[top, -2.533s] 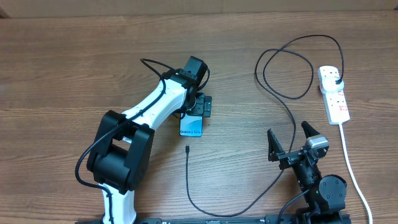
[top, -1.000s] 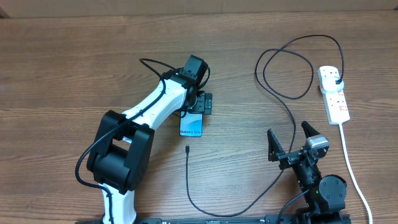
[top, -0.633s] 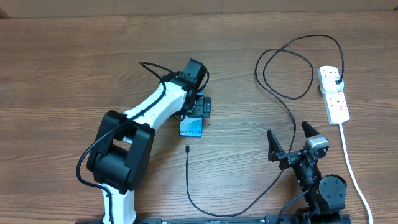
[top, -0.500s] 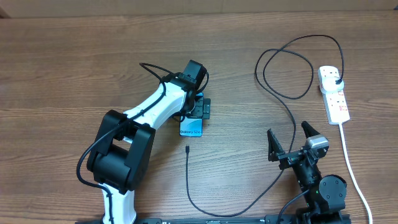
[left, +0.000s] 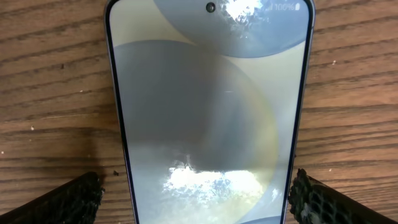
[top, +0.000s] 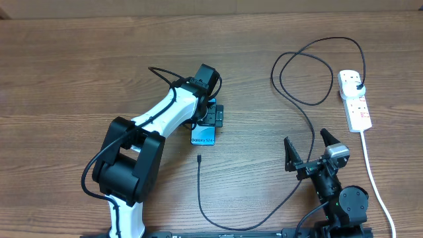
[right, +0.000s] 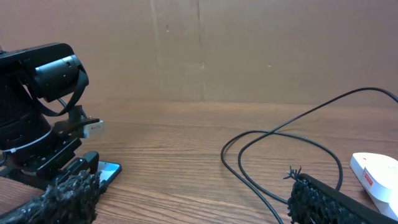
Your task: Plug charger to phone and switch on socket
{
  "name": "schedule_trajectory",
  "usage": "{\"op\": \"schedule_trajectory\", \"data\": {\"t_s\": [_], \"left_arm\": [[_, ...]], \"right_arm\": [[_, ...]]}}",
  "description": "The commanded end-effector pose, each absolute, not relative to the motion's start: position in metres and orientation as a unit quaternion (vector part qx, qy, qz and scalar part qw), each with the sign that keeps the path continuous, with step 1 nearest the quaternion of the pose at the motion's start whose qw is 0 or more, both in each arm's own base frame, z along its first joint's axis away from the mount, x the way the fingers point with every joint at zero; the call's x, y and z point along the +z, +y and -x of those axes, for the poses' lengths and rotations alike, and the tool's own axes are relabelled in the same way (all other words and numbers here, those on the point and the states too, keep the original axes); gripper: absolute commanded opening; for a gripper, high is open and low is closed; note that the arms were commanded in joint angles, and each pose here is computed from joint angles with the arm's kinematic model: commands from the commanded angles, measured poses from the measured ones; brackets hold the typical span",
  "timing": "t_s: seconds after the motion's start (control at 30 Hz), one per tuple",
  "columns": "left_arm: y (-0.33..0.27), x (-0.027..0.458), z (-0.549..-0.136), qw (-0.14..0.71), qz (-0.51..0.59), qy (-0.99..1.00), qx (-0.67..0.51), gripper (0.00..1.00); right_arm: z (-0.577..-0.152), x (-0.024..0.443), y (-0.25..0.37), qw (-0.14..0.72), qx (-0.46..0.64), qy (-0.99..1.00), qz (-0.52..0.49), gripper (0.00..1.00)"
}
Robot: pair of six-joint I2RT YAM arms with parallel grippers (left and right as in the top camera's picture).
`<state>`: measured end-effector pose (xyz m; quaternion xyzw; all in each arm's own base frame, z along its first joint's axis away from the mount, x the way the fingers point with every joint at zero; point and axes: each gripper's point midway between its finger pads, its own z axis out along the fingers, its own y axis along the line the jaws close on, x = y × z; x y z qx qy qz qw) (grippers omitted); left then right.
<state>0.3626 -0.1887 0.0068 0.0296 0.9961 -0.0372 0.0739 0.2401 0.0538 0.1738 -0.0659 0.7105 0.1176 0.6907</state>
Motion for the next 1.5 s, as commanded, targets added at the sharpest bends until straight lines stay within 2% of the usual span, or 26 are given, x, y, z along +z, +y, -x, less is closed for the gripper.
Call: {"op": "schedule_trajectory", "data": {"t_s": [0.0, 0.67, 1.27, 1.37, 1.47], "left_arm": [[-0.187, -0.001, -0.358, 0.066, -0.036, 0.997, -0.026, 1.0], [-0.197, 0.002, -0.372, 0.095, -0.039, 0.994, -0.047, 1.0], [-0.188, -0.014, -0.353, 0.065, -0.031, 0.997, -0.026, 1.0], [-0.187, -0.015, -0.353, 0.064, -0.031, 0.997, -0.026, 0.95], [-0.186, -0.015, -0.352, 0.064, -0.031, 0.997, -0.023, 0.95]], "right_arm": [[-0.24, 0.172, 0.053, 0.693, 0.113, 0.709, 0.065, 1.0], [-0.24, 0.172, 0.053, 0.693, 0.113, 0.709, 0.065, 1.0], [-0.24, 0.172, 0.053, 0.693, 0.113, 0.709, 0.065, 1.0], [-0.24, 0.172, 0.053, 0.693, 0.113, 0.709, 0.065, 1.0], [-0.24, 0.172, 0.053, 0.693, 0.113, 0.709, 0.065, 1.0]]}}
